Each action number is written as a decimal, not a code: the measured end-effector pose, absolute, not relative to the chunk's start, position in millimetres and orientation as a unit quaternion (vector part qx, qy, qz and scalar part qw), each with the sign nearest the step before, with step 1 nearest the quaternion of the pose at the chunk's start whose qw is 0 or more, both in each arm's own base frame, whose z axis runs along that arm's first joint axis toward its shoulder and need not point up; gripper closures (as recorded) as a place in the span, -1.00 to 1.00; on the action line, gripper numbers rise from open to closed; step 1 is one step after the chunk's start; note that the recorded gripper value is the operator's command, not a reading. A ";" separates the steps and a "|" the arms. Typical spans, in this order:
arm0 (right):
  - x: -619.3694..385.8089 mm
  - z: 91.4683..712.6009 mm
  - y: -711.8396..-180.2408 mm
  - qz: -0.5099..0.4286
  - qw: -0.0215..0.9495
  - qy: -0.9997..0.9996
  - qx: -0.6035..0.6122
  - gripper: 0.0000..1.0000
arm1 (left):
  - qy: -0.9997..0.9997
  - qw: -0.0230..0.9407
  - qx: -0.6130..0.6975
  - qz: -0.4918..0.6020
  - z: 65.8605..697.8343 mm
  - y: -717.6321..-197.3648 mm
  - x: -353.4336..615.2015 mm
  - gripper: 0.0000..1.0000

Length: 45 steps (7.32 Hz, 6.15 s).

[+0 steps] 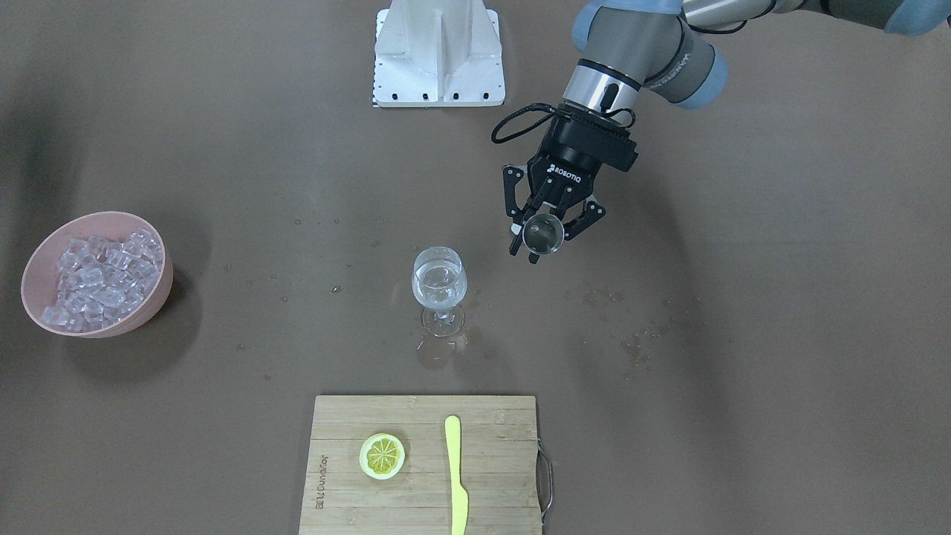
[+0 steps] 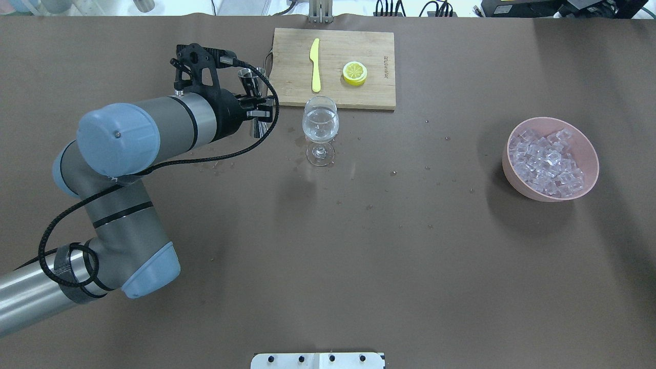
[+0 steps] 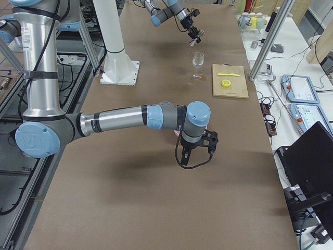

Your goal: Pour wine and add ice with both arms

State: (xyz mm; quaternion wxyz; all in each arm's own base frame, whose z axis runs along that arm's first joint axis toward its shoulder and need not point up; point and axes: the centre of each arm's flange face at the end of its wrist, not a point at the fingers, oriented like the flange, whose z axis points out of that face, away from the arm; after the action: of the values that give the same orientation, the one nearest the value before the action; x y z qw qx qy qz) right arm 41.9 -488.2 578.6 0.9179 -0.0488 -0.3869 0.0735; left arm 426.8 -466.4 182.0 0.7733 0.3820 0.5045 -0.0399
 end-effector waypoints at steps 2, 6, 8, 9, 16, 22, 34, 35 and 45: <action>39.5 568.2 -496.9 0.067 0.919 -0.386 -0.040 -1.00 | 0.472 0.795 0.382 -0.006 165.0 -459.9 420.1 1.00; 33.0 560.1 -504.7 0.062 0.920 -0.384 -0.036 -1.00 | 0.427 0.829 0.360 0.021 99.9 -452.9 427.1 1.00; 27.8 556.9 -507.9 0.064 0.920 -0.384 -0.038 -1.00 | 0.407 0.848 0.338 0.034 85.4 -448.0 449.4 1.00; 25.3 556.5 -508.5 0.066 0.920 -0.384 -0.040 -1.00 | 0.398 0.855 0.329 0.040 87.7 -446.5 459.3 1.00; 22.3 547.1 -515.5 0.062 0.921 -0.384 -0.033 -1.00 | 0.343 0.896 0.266 0.096 56.1 -447.4 500.1 1.00; 22.5 548.5 -515.6 0.063 0.921 -0.383 -0.034 -1.00 | 0.297 0.916 0.229 0.144 39.0 -454.7 494.9 1.00; 22.5 550.5 -515.0 0.064 0.921 -0.383 -0.037 -1.00 | 0.199 0.950 0.164 0.177 8.5 -496.1 489.5 1.00; 22.4 550.5 -515.0 0.064 0.921 -0.383 -0.037 -1.00 | 0.190 0.953 0.157 0.179 9.0 -500.0 494.7 1.00; 21.9 552.0 -515.8 0.065 0.920 -0.385 -0.038 -1.00 | 0.109 0.966 0.122 0.203 -10.6 -518.1 515.1 1.00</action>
State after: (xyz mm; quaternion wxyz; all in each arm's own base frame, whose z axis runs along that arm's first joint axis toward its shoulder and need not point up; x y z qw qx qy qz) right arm 21.9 -515.8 552.0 0.9197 -0.0385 -0.3854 0.0647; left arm 515.1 -518.1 -10.6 0.9655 0.1217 0.1091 0.2027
